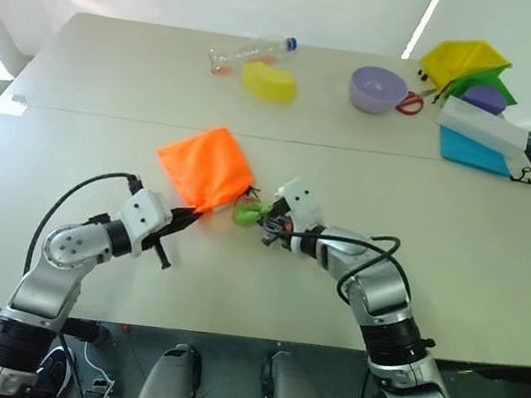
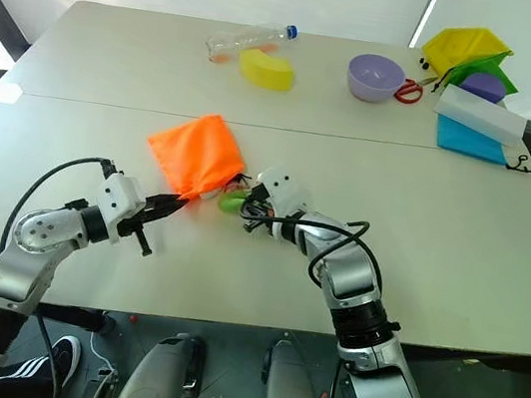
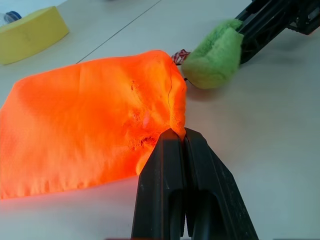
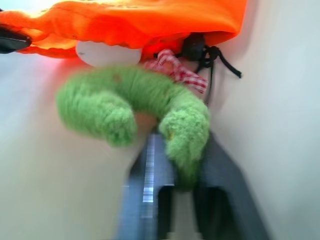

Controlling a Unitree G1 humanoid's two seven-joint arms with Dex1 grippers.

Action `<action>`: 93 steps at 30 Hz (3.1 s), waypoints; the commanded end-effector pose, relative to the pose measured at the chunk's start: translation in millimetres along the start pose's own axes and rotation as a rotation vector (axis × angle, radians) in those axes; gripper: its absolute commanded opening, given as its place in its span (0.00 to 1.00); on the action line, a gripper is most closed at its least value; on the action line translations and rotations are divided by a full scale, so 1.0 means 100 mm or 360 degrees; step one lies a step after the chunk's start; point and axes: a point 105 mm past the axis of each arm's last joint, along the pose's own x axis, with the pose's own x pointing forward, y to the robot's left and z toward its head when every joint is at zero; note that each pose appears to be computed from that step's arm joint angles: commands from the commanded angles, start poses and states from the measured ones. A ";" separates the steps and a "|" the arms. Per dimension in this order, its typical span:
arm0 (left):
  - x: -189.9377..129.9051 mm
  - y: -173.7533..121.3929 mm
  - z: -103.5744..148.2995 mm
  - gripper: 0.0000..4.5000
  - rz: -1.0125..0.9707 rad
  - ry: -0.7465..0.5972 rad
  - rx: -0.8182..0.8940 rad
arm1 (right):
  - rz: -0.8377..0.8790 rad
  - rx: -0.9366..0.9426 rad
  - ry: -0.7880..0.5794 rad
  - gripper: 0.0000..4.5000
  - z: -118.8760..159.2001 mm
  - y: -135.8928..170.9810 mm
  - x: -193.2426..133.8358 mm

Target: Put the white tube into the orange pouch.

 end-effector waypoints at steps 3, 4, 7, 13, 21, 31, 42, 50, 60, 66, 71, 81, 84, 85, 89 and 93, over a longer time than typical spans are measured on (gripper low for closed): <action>-0.20 0.10 0.02 0.00 0.0003 0.0021 0.0055 | 0.0065 -0.0012 -0.0177 0.01 0.16 0.03 -0.23; -0.25 0.14 0.00 0.00 0.0007 0.0042 0.0057 | 0.0077 -0.0015 -0.0193 0.01 0.17 0.03 -0.28; -0.36 0.30 -0.06 0.00 0.0052 0.0093 0.0085 | 0.0082 -0.0086 -0.0195 0.01 0.12 -0.05 -0.41; -0.45 0.41 -0.11 0.00 0.0023 0.0135 0.0111 | 0.0117 -0.0146 -0.0219 0.01 0.11 -0.09 -0.49; -0.40 0.36 -0.19 0.00 -0.0095 0.0158 0.0058 | 0.0138 -0.0222 -0.0204 0.01 0.07 -0.11 -0.55; -0.27 0.24 -0.06 0.89 -0.0310 0.0069 -0.0013 | 0.0185 -0.0210 -0.0224 0.00 0.08 -0.01 -0.53; -0.16 0.59 0.29 0.99 -0.0331 -0.0046 0.0086 | -0.0012 -0.0218 -0.0199 0.00 0.06 -0.35 -0.59; 0.19 0.56 0.45 0.99 -0.0556 -0.0123 0.0195 | -0.0081 -0.0206 -0.0164 0.00 0.02 -0.44 -0.52; 0.73 0.31 0.49 0.99 -0.0966 -0.0116 0.0249 | -0.0231 -0.0183 -0.0202 0.00 0.09 -0.55 -0.42; 0.92 0.22 0.46 0.99 -0.1145 -0.0007 0.0337 | -0.0257 -0.0195 -0.0215 0.00 0.12 -0.57 -0.41; 1.10 0.24 0.53 0.99 -0.1113 0.0054 0.0458 | -0.0303 -0.0191 -0.0203 0.00 0.11 -0.62 -0.42; 1.09 0.20 0.36 0.99 -0.1182 0.0230 0.0558 | -0.0397 -0.0178 -0.0169 0.00 0.06 -0.77 -0.56; 1.17 0.24 0.39 0.99 -0.1072 0.0216 0.0502 | -0.0381 -0.0168 -0.0169 0.00 0.07 -0.75 -0.55; 1.19 0.26 0.40 0.99 -0.1037 0.0210 0.0475 | -0.0382 -0.0158 -0.0163 0.00 0.06 -0.75 -0.54; 1.26 0.27 0.51 0.99 -0.1000 0.0150 0.0304 | -0.0425 -0.0155 -0.0104 0.00 -0.01 -0.83 -0.54; 1.29 0.22 0.54 0.99 -0.1056 0.0151 0.0340 | -0.0405 -0.0156 -0.0103 0.00 -0.01 -0.81 -0.52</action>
